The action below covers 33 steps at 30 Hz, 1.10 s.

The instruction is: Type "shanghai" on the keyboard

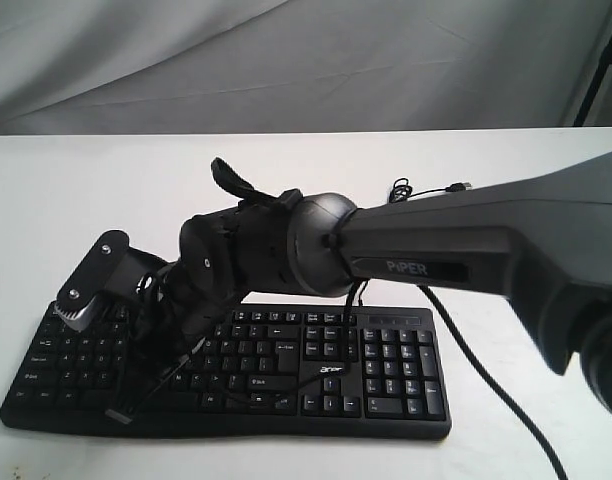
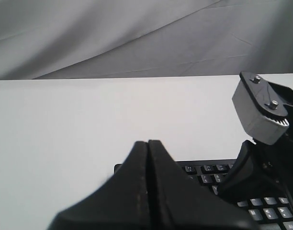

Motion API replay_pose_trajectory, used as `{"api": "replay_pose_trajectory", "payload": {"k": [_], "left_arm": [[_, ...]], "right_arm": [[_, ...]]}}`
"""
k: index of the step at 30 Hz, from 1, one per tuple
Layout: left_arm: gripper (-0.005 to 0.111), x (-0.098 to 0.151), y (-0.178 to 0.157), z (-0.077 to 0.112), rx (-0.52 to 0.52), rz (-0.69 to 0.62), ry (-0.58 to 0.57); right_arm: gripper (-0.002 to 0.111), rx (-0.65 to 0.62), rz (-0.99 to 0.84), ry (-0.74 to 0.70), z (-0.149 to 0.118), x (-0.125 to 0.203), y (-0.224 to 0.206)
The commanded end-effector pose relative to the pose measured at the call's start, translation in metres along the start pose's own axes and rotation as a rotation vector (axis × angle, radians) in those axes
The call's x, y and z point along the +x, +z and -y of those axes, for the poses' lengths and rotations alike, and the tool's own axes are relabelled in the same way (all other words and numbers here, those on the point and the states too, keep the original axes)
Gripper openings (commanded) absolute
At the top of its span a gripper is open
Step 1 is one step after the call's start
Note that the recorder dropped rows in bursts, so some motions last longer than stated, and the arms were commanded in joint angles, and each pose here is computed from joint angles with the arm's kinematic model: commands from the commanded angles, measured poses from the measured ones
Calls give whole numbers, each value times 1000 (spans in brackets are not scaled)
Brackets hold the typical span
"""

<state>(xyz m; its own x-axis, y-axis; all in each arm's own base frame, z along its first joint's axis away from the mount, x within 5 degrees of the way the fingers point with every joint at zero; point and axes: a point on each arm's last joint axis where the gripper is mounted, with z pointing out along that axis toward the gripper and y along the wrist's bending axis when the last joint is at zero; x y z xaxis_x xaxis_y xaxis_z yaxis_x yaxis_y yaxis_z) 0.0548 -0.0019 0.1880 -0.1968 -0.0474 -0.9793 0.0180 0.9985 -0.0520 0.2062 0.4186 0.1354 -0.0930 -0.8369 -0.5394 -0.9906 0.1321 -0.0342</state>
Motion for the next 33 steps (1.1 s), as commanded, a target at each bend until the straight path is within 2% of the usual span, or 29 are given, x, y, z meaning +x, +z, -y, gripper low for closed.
{"api": "replay_pose_trajectory", "payload": {"k": [1,33], "left_arm": [[0,0,0,0,-1,3,-12],[0,0,0,0,-1,3,-12]], "right_arm": [[0,-11,-21,4,0,6,6],[0,25,-8,-11,8,8,9]]}}
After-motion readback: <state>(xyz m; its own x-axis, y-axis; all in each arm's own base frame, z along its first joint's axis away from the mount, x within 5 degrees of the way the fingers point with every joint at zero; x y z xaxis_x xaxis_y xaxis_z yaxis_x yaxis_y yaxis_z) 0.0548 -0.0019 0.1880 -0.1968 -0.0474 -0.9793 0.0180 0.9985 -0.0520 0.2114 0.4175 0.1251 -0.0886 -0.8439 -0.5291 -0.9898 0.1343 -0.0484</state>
